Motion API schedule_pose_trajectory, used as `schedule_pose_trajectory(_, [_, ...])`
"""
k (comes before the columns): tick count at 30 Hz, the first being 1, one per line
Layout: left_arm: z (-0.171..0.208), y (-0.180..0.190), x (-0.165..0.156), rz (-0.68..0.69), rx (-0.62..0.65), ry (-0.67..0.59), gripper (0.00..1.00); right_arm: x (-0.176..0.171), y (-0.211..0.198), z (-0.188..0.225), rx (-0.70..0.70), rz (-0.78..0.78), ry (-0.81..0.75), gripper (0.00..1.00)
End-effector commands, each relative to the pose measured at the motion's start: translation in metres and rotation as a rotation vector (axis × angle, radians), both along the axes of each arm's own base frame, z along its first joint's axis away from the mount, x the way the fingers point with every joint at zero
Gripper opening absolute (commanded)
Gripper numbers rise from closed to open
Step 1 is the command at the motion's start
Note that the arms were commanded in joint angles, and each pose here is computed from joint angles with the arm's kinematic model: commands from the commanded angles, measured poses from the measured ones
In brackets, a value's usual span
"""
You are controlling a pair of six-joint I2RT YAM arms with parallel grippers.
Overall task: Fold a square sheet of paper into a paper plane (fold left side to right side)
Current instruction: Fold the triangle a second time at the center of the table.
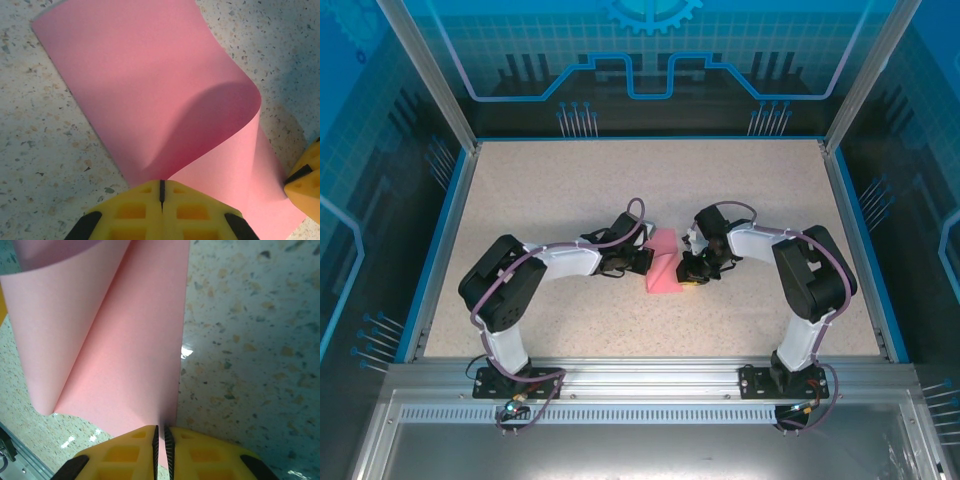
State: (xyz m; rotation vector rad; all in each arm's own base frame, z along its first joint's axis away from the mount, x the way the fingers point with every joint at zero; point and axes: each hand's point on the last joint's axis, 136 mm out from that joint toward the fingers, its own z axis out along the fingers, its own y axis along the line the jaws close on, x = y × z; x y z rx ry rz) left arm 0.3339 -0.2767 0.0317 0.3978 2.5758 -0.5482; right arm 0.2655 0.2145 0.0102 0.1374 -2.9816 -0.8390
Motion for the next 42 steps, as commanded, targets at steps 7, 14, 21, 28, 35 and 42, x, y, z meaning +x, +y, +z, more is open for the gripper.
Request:
schedule_pose_trajectory(7, [-0.007,0.002,0.008,0.004,0.025,0.002,0.00,-0.018,-0.004,-0.019,-0.066,0.036,0.063,0.16])
schedule_pose_trajectory(14, [-0.009,0.001,0.009,0.004,0.028,0.005,0.00,-0.019,-0.004,-0.020,-0.068,0.040,0.065,0.16])
schedule_pose_trajectory(21, [-0.012,-0.001,0.011,-0.003,0.030,0.008,0.00,-0.020,-0.005,-0.020,-0.068,0.040,0.066,0.17])
schedule_pose_trajectory(28, [-0.015,0.003,0.007,0.002,0.040,0.017,0.00,-0.020,-0.005,-0.020,-0.067,0.040,0.067,0.16])
schedule_pose_trajectory(35, [-0.024,0.002,-0.002,-0.009,0.025,0.053,0.00,-0.007,0.006,0.000,0.012,0.041,-0.008,0.16])
schedule_pose_trajectory(42, [-0.031,0.004,-0.007,-0.008,0.024,0.068,0.00,0.015,0.014,0.038,0.140,0.010,-0.111,0.16])
